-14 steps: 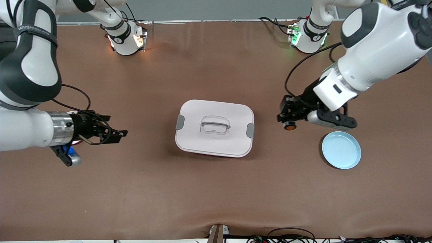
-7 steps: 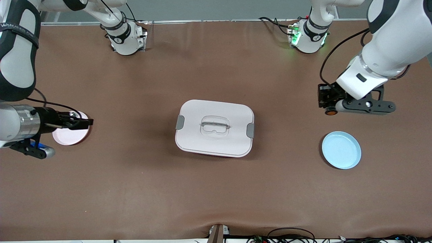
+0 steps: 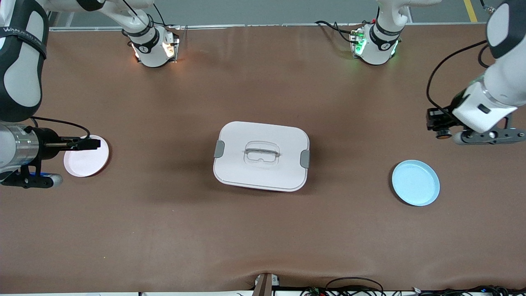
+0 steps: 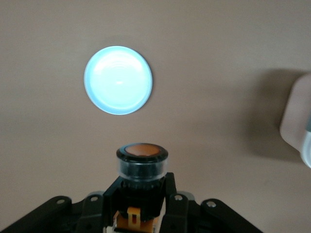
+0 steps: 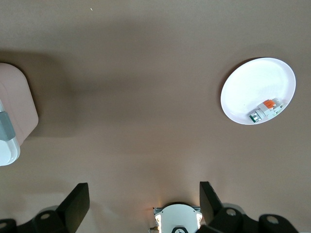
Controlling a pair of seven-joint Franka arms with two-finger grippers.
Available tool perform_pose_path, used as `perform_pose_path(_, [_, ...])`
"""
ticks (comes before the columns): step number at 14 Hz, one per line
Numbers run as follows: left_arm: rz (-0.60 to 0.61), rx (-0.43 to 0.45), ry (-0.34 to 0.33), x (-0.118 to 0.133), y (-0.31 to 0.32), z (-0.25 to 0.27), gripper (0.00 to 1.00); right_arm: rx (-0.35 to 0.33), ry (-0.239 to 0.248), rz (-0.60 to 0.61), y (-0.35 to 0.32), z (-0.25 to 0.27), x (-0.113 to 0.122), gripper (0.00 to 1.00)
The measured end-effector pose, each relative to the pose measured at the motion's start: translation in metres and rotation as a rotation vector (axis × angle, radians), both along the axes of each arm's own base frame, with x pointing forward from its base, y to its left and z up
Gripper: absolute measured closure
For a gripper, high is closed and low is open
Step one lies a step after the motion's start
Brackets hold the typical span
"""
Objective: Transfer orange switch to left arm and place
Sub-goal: 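Move the switch with the left gripper over the light-blue plate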
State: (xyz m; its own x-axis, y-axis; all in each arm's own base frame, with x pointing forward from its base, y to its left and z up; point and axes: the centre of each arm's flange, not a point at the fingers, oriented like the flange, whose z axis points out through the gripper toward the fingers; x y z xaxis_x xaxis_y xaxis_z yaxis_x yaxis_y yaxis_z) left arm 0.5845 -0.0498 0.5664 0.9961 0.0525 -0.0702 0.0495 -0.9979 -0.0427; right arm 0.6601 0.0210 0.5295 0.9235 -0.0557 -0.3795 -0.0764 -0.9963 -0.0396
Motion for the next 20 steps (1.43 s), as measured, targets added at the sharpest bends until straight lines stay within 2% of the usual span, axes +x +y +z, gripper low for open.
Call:
perform_pose_path(5, [0.209,0.009,-0.022,0.001,0.040,-0.028,0.65,0.000,-0.003,-0.003,-0.002,0.002,-0.001,0.00])
perform_pose_path(8, [0.459,0.028,-0.012,0.000,0.053,-0.039,0.65,0.001,-0.020,-0.024,-0.015,0.001,-0.003,0.00])
perform_pose_path(11, [0.682,0.043,-0.018,0.006,0.068,-0.054,0.65,0.004,-0.070,-0.050,-0.028,-0.003,-0.008,0.00])
perform_pose_path(15, [0.994,0.028,-0.094,0.018,0.085,-0.096,0.65,-0.003,-0.127,-0.063,-0.033,-0.005,-0.026,0.00])
perform_pose_path(17, [1.074,0.019,-0.115,0.019,0.090,-0.127,0.65,-0.016,-0.155,-0.064,-0.035,-0.004,-0.031,0.00])
perform_pose_path(20, [1.155,0.018,-0.113,0.025,0.091,-0.174,0.65,-0.063,-0.189,-0.045,-0.036,0.000,-0.034,0.00])
